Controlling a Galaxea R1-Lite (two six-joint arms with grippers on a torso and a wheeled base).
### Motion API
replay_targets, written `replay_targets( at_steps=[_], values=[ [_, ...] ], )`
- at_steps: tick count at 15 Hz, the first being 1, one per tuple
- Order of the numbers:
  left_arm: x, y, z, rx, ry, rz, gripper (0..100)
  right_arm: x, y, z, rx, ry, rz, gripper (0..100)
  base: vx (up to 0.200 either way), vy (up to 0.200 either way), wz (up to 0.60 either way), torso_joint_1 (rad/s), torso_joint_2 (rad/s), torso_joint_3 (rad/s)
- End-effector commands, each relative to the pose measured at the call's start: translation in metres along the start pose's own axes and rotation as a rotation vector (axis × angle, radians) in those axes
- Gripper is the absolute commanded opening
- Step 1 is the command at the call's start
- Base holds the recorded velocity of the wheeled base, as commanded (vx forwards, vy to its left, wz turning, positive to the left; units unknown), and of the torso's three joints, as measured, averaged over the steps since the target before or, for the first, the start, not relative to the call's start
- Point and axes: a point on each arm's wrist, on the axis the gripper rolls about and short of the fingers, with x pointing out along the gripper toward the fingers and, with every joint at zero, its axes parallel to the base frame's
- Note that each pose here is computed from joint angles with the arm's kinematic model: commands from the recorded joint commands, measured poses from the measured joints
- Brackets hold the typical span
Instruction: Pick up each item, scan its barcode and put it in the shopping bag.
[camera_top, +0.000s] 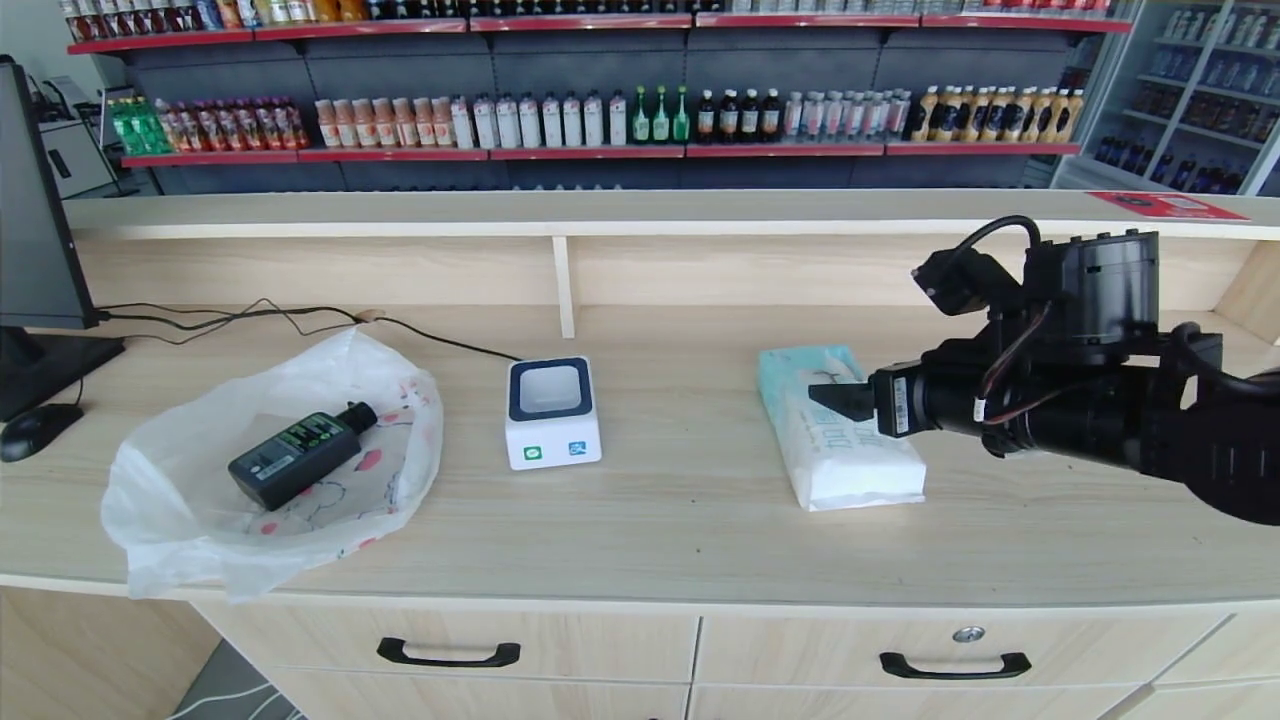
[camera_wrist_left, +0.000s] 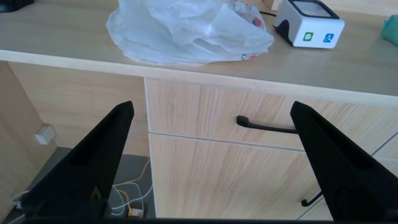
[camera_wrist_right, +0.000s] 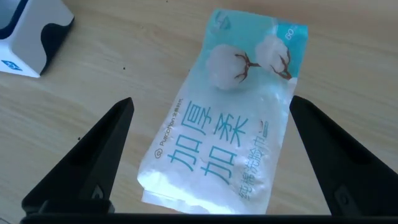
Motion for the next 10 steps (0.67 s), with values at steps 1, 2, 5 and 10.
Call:
replay_targets(
  at_steps=[1,2,5,10],
  values=[
    [0.000,0.000,0.000,0.000,-0.001,0.002,100,0.010,0.001,0.004,-0.014,0.029,-0.007,100,0.000,0.000,0.00,0.000,0.00,0.000],
    [0.000,0.000,0.000,0.000,-0.001,0.001,100,0.012,0.001,0.004,-0.014,0.052,-0.019,100,0.000,0.000,0.00,0.000,0.00,0.000],
    [0.000,0.000,0.000,0.000,-0.001,0.001,100,0.022,0.006,0.014,0.008,0.165,-0.018,100,0.000,0.000,0.00,0.000,0.00,0.000],
    [0.000,0.000,0.000,0.000,-0.001,0.002,100,0.045,0.011,0.029,0.026,0.281,-0.012,100,0.000,0.000,0.00,0.000,0.00,0.000]
  ],
)
